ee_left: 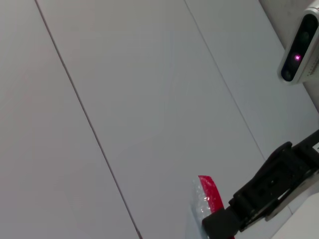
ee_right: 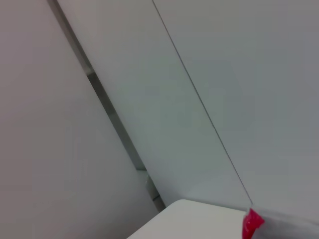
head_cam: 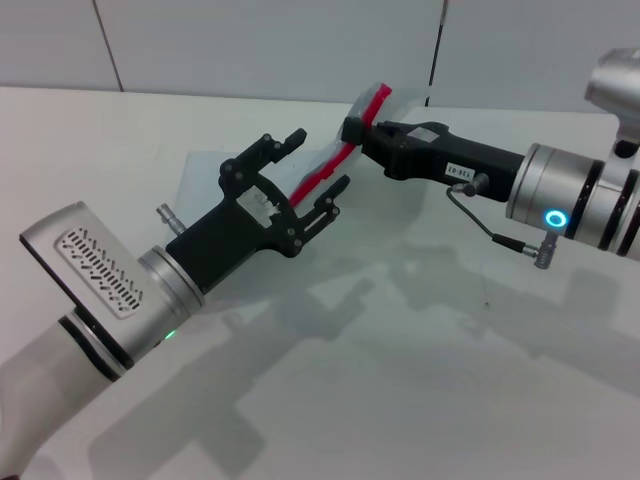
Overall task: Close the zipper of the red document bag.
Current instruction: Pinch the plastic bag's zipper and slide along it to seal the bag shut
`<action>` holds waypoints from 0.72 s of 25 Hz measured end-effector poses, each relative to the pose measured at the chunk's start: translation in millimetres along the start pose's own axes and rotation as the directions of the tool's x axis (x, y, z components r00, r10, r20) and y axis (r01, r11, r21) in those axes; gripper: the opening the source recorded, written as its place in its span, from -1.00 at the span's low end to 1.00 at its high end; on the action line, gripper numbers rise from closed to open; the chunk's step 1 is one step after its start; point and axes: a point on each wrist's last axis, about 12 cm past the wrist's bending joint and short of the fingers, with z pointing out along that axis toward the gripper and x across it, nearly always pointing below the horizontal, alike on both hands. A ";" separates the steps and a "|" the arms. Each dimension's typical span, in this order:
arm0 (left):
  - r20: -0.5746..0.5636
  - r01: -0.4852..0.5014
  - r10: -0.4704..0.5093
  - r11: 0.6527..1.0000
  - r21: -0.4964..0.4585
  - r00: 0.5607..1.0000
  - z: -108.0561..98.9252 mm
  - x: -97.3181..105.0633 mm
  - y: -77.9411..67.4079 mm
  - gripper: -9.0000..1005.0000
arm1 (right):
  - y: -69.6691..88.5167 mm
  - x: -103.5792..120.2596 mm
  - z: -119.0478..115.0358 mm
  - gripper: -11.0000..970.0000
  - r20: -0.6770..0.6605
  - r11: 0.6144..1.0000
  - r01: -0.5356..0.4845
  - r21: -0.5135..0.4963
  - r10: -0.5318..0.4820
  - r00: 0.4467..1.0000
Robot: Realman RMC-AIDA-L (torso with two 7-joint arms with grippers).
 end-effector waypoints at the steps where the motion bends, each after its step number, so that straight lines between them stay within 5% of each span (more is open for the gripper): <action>1: 0.000 -0.003 0.003 1.000 0.000 1.000 -0.2 0.0 -0.1 0.29 | 0.3 0.4 0.2 -0.95 -0.002 1.000 0.000 -0.002 0.000 1.000; 4: 0.000 -0.009 0.009 1.000 0.002 1.000 -0.6 0.1 -0.5 0.28 | 1.3 0.9 1.0 -0.95 -0.007 1.000 0.001 -0.007 -0.001 1.000; 18: -0.010 -0.015 0.015 1.000 -0.001 1.000 -1.5 1.6 1.3 -0.34 | 5.4 -0.3 3.1 -0.95 -0.010 0.999 0.009 -0.040 -0.009 1.000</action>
